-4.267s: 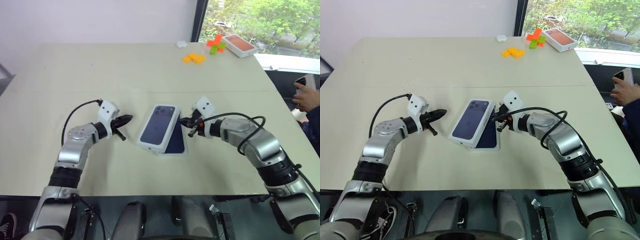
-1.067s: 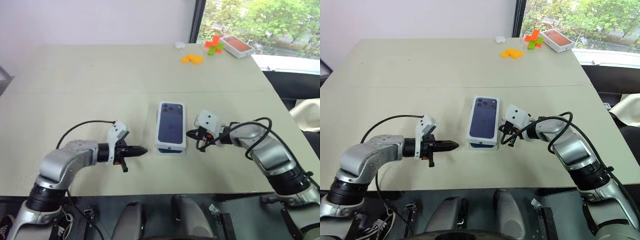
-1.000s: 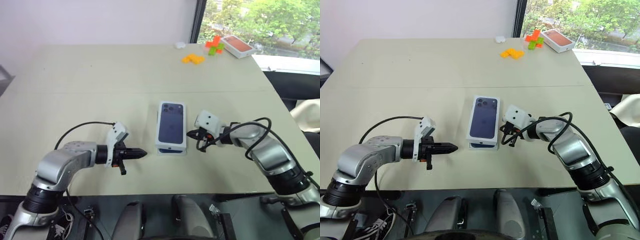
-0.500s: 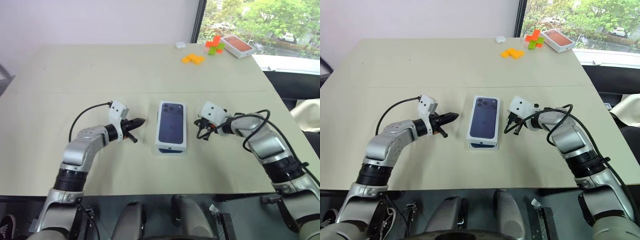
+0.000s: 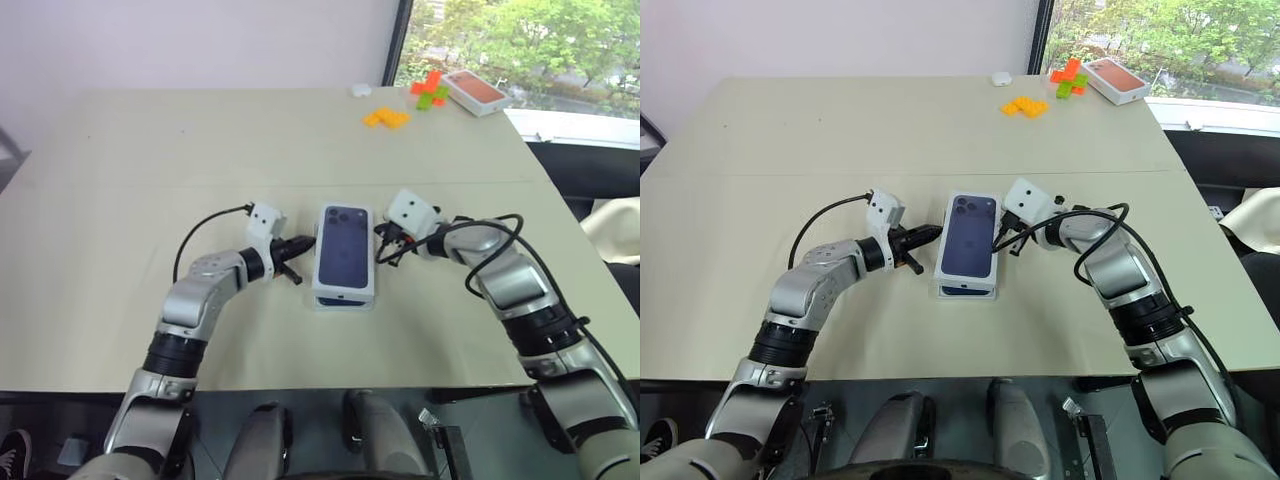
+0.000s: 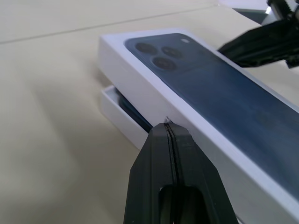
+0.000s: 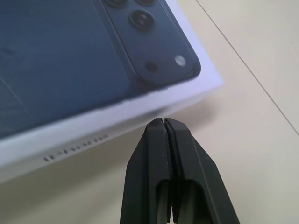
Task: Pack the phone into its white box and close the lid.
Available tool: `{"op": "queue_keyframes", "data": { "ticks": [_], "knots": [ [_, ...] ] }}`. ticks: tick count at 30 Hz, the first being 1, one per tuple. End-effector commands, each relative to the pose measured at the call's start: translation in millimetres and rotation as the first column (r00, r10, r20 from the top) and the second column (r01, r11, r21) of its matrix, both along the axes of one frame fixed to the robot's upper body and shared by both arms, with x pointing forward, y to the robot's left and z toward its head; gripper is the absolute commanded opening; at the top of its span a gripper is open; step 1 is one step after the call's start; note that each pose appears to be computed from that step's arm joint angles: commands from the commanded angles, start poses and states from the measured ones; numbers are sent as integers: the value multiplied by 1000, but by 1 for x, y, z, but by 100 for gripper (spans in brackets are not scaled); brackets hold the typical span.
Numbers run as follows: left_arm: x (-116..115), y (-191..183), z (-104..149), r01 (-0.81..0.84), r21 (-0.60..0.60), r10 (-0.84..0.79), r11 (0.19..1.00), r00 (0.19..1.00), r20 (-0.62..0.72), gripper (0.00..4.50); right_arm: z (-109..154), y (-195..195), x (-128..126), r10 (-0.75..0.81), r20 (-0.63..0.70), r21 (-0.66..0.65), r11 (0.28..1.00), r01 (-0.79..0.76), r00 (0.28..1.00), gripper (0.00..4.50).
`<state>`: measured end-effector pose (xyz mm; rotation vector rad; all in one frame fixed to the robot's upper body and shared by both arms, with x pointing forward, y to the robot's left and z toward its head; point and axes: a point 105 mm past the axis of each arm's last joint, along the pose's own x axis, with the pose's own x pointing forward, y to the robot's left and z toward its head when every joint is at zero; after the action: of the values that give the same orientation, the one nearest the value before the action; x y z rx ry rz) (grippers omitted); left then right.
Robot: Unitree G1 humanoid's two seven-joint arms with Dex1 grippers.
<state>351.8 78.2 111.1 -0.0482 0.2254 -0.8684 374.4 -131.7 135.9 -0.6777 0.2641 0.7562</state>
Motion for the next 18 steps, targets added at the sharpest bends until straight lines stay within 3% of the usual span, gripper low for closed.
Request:
{"op": "queue_keyframes", "data": {
  "ticks": [1,18],
  "knots": [
    [-7,-2,12,34,-12,-33,999,999,34,0,11,8,-4,34,35,16,999,-35,999,7],
    [-20,12,13,4,13,-4,1000,1000,20,0,3,22,-21,115,-38,41,993,-113,993,7]
  ]
}}
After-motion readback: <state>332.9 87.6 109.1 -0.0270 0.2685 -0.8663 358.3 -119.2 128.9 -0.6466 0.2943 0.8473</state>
